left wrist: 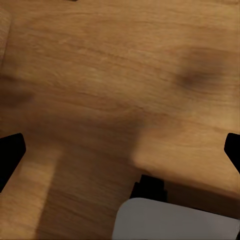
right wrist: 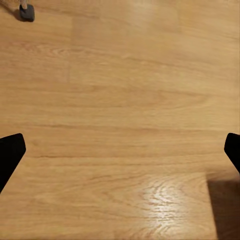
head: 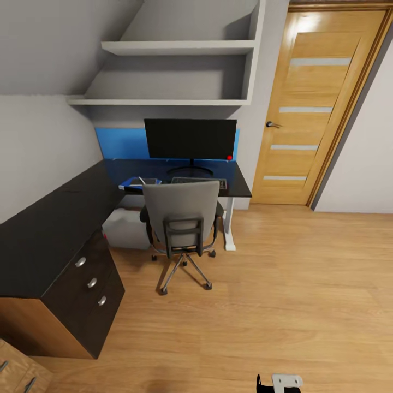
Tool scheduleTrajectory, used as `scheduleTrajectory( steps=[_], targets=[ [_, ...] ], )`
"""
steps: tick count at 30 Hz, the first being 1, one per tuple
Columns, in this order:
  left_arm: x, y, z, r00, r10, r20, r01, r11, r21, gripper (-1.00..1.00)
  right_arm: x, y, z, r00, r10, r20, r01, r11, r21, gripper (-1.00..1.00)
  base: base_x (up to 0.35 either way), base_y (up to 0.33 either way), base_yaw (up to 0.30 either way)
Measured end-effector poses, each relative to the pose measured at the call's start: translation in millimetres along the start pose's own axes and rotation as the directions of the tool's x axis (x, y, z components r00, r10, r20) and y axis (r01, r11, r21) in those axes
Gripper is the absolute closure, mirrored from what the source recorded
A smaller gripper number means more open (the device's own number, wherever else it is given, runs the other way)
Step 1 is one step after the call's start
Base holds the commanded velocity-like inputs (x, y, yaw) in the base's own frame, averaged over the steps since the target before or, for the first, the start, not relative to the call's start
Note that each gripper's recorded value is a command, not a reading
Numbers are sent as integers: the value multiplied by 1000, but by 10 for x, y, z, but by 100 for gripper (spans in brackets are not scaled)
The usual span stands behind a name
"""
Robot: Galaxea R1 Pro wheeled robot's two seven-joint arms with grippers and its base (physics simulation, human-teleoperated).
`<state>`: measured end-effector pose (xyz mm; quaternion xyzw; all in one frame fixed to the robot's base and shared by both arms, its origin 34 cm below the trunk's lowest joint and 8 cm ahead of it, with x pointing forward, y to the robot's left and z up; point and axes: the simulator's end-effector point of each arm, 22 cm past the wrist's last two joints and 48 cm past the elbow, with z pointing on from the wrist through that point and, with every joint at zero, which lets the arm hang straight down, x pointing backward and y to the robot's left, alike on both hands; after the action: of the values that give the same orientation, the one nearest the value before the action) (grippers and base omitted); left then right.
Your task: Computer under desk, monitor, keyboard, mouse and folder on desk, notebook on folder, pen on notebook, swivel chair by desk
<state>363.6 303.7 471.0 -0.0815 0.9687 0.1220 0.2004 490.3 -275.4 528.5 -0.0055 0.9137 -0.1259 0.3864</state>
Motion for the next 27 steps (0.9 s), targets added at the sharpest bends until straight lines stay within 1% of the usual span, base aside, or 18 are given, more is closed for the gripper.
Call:
scheduleTrajectory(
  steps=[27],
  targets=[
    [-167,87,-378,1000,0,-1,0,1000,0,-100,-293,-99,-286,1000,0,-1,0,1000,0,-100,0,0,0]
  ],
)
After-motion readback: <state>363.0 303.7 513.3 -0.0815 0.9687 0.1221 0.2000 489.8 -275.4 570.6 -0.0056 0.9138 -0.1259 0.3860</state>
